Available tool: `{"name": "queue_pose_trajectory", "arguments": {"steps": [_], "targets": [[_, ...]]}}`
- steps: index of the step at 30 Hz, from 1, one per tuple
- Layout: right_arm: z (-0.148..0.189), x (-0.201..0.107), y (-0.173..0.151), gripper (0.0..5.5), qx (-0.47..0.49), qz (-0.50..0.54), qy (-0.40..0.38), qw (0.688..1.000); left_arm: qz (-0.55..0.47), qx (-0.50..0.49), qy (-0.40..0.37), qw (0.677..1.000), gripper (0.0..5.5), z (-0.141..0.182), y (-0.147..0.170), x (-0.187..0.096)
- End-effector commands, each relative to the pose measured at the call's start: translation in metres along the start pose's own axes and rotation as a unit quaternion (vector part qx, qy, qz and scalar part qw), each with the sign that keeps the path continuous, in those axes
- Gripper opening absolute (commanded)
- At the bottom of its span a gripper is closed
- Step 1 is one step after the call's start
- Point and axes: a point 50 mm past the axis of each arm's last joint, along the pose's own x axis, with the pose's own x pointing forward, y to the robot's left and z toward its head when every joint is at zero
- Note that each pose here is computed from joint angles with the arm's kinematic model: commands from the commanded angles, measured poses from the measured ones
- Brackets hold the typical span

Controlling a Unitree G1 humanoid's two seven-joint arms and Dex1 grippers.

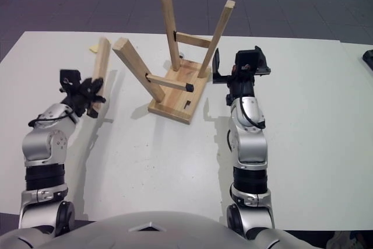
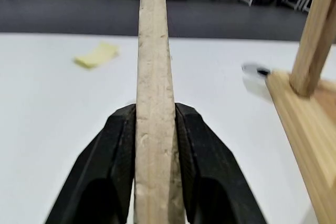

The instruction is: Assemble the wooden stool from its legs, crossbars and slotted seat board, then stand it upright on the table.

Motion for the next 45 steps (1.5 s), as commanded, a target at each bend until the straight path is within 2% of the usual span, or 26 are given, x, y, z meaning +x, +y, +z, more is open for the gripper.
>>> {"name": "queue_pose_trajectory", "arguments": {"steps": [1, 5, 8, 11, 14, 18, 24, 29, 33, 39, 44, 45], "targets": [[0.034, 0.010, -0.004, 5.40, 0.052, 0.014, -0.051, 0.997, 0.028, 0.058, -0.170, 0.983, 0.99, 0.058, -0.005, 0.000], [0.091, 0.008, 0.012, 5.40, 0.152, 0.124, -0.140, 0.971, 0.059, 0.192, -0.281, 0.939, 0.99, 0.092, -0.017, -0.008], [0.133, 0.002, 0.026, 5.40, 0.263, 0.233, -0.202, 0.914, 0.085, 0.319, -0.348, 0.878, 0.99, 0.107, -0.030, -0.015], [0.150, 0.003, 0.048, 5.40, 0.311, 0.305, -0.188, 0.881, 0.103, 0.375, -0.394, 0.833, 0.99, 0.117, -0.038, -0.021], [0.158, 0.011, 0.069, 5.40, 0.322, 0.335, -0.155, 0.872, 0.106, 0.425, -0.424, 0.793, 0.99, 0.120, -0.045, -0.024], [0.161, 0.020, 0.091, 5.40, 0.396, 0.371, -0.108, 0.833, 0.093, 0.468, -0.445, 0.758, 0.99, 0.115, -0.054, -0.026], [0.173, 0.030, 0.114, 5.40, 0.486, 0.396, -0.070, 0.776, 0.071, 0.490, -0.455, 0.740, 0.99, 0.106, -0.065, -0.024], [0.192, 0.013, 0.118, 5.40, 0.528, 0.462, -0.081, 0.708, 0.060, 0.501, -0.448, 0.739, 0.99, 0.099, -0.068, -0.020], [0.193, 0.009, 0.121, 5.40, 0.548, 0.474, -0.068, 0.686, 0.048, 0.508, -0.446, 0.736, 0.99, 0.094, -0.071, -0.017], [0.192, 0.013, 0.132, 5.40, 0.561, 0.460, -0.045, 0.686, 0.033, 0.514, -0.443, 0.734, 0.99, 0.089, -0.076, -0.015], [0.191, 0.002, 0.124, 5.40, 0.568, 0.446, -0.037, 0.690, 0.022, 0.516, -0.444, 0.732, 0.99, 0.085, -0.080, -0.014], [0.190, 0.001, 0.124, 5.20, 0.570, 0.443, -0.032, 0.691, 0.021, 0.516, -0.443, 0.732, 0.99, 0.085, -0.081, -0.014]]}}
